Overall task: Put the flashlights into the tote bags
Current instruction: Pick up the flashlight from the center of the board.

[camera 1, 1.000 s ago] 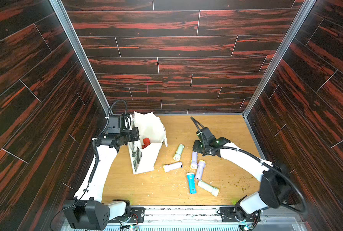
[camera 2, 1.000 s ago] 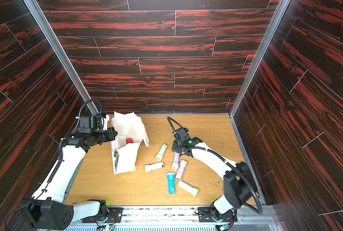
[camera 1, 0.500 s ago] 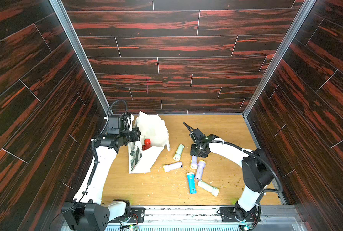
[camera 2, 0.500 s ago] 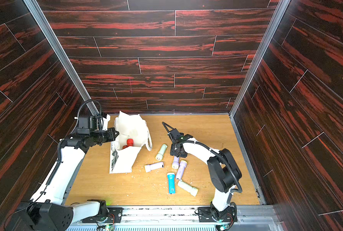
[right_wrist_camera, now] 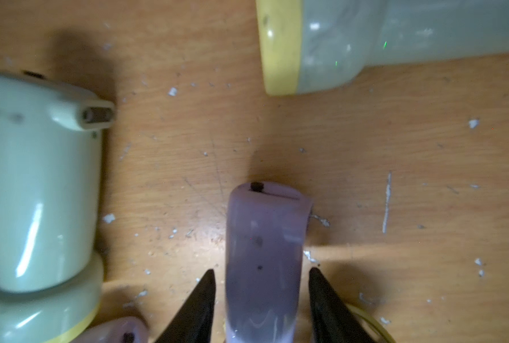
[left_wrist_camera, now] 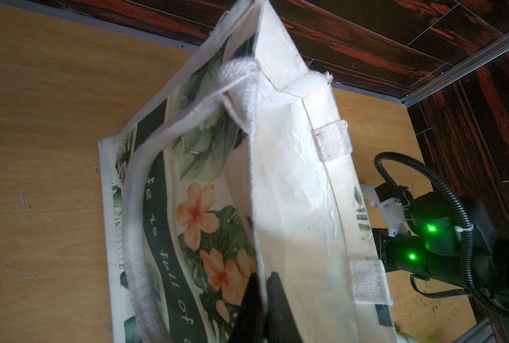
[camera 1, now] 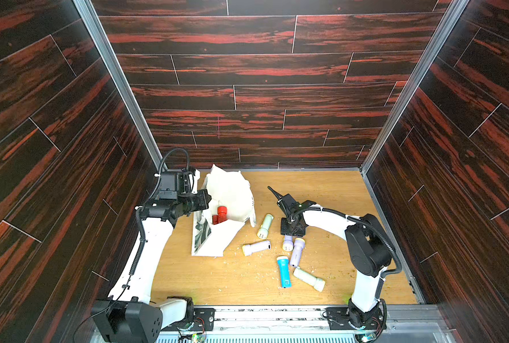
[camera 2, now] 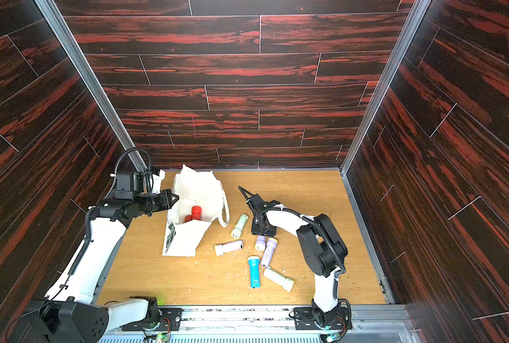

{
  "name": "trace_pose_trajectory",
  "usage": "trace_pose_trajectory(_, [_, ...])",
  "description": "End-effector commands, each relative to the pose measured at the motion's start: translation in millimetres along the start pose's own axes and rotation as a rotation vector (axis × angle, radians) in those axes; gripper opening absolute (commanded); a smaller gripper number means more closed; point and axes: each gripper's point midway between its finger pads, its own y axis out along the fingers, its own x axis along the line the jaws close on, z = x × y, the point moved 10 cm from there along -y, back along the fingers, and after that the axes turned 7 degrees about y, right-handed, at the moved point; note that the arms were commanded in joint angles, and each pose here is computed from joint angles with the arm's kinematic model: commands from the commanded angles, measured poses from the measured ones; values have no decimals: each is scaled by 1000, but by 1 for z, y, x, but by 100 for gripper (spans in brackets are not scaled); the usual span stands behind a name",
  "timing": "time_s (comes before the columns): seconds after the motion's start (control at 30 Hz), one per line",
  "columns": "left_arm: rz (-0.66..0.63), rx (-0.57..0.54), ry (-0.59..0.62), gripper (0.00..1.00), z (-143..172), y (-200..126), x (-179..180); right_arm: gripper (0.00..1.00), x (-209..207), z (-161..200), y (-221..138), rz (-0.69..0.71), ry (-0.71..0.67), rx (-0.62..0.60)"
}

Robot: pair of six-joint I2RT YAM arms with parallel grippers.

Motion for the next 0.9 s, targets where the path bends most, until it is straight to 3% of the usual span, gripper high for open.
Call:
trace_pose_trajectory(0.0, [36,-106,50,0,-11,-18,-9,50,0,1,11,32,-1,29])
trace_pose_trajectory(0.6, [38,-105,50,0,-8,-19,-10,34,0,1,15,20,17,26])
trace_pose_trajectory(0.87, [64,-104,42,0,-9,-19,-11,27,3,-8,-31,-76,57,-76])
